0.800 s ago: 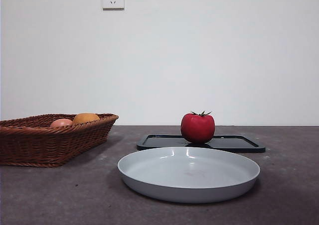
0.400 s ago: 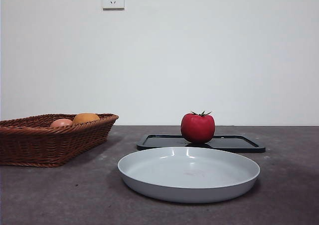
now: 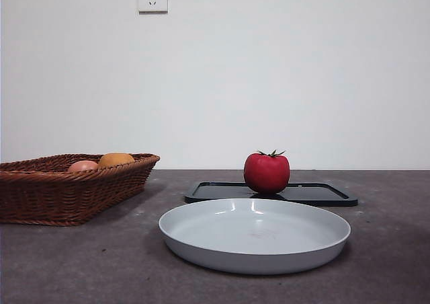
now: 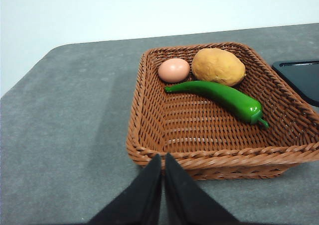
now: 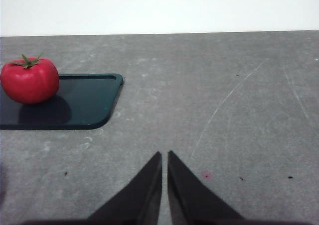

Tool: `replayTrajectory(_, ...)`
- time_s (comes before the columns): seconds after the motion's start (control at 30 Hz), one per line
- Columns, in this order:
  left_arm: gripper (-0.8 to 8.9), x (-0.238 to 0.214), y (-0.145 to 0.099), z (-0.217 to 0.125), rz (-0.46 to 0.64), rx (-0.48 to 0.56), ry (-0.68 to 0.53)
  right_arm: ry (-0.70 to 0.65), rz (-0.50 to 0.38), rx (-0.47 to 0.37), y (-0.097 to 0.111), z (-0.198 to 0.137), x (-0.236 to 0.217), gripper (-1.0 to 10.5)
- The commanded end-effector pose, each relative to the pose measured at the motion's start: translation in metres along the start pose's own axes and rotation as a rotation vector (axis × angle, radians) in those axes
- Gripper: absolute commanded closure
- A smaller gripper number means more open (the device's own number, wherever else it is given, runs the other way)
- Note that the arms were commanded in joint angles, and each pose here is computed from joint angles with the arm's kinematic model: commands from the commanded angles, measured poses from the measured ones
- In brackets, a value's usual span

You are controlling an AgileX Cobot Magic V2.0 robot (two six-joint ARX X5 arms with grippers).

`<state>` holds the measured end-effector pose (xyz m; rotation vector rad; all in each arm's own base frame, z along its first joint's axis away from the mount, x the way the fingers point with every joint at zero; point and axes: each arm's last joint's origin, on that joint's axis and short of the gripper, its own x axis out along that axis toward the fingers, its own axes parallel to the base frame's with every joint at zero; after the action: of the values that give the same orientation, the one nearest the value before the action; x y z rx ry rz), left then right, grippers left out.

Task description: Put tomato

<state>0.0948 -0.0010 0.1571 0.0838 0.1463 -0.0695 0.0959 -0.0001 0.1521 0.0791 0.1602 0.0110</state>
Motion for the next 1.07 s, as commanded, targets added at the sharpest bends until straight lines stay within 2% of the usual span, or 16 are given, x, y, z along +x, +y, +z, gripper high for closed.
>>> replayTrajectory(0.03,8.05,0.0019,-0.0003,-0.0075,0.001,-0.006,0.028,0.003,-0.003,0.016,-0.0004,-0.0016,0.0004,9.4)
replayTrajectory(1.07,8.05,0.0019,-0.0003,-0.0074,0.001,-0.006,0.028,-0.012,-0.002,0.016,-0.0002,0.0000,0.0003,9.4)
